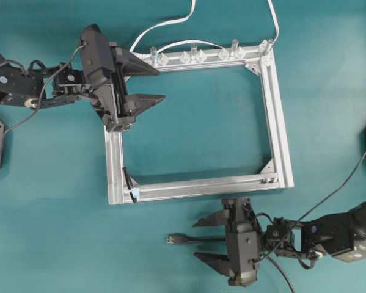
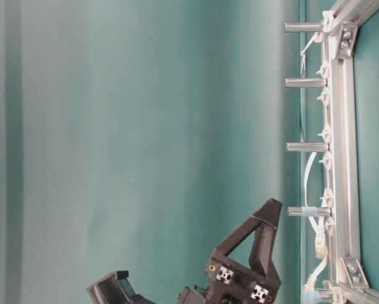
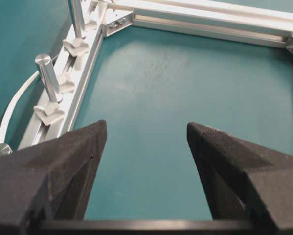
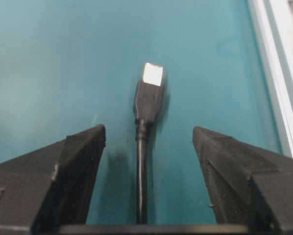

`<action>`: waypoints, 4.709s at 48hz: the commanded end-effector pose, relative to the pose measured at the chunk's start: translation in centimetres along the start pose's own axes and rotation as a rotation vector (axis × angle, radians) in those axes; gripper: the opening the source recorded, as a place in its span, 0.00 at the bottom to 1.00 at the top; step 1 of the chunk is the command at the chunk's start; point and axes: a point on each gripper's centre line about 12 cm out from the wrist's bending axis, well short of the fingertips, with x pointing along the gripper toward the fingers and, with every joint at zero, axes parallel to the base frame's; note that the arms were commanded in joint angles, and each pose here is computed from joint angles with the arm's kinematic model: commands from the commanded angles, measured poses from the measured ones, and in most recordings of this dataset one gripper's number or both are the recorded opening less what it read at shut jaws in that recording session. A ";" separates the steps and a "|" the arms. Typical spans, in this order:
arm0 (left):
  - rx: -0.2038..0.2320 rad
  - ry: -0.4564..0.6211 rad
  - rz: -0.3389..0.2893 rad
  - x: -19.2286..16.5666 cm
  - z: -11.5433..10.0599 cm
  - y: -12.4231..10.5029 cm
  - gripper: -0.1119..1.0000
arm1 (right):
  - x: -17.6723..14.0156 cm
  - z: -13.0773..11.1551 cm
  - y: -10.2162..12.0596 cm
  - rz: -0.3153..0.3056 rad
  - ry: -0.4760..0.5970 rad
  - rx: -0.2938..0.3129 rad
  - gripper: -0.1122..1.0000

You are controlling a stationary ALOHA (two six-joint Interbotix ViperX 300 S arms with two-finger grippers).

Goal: Insert the wire through the string loop located on the left side.
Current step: 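Lower the right gripper and grasp the USB cable behind its plug, then lift the cable and carry it toward the zip-tie loop on the frame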

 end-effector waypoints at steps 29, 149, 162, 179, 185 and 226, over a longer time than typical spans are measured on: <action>0.012 -0.021 -0.045 -0.1 0.7 -1.7 0.77 | 1.4 0.2 0.0 -0.014 -0.009 0.013 0.77; 0.016 0.015 -0.048 -0.4 0.7 -1.8 0.76 | -2.0 7.2 -4.0 0.015 -0.011 -0.074 0.14; 0.016 0.015 -0.049 -0.4 0.7 -1.8 0.76 | -1.8 7.3 -5.0 -0.002 -0.012 -0.086 0.14; 0.015 0.013 -0.048 -0.3 0.8 -1.8 0.76 | -1.3 7.5 -6.4 -0.006 0.001 -0.120 0.14; 0.015 0.015 -0.049 -0.3 0.7 -1.8 0.76 | -1.2 7.6 -7.0 -0.011 0.003 -0.129 0.14; 0.016 0.030 -0.050 -1.0 1.0 -1.8 0.76 | -0.8 8.0 -8.5 -0.029 -0.006 -0.165 0.14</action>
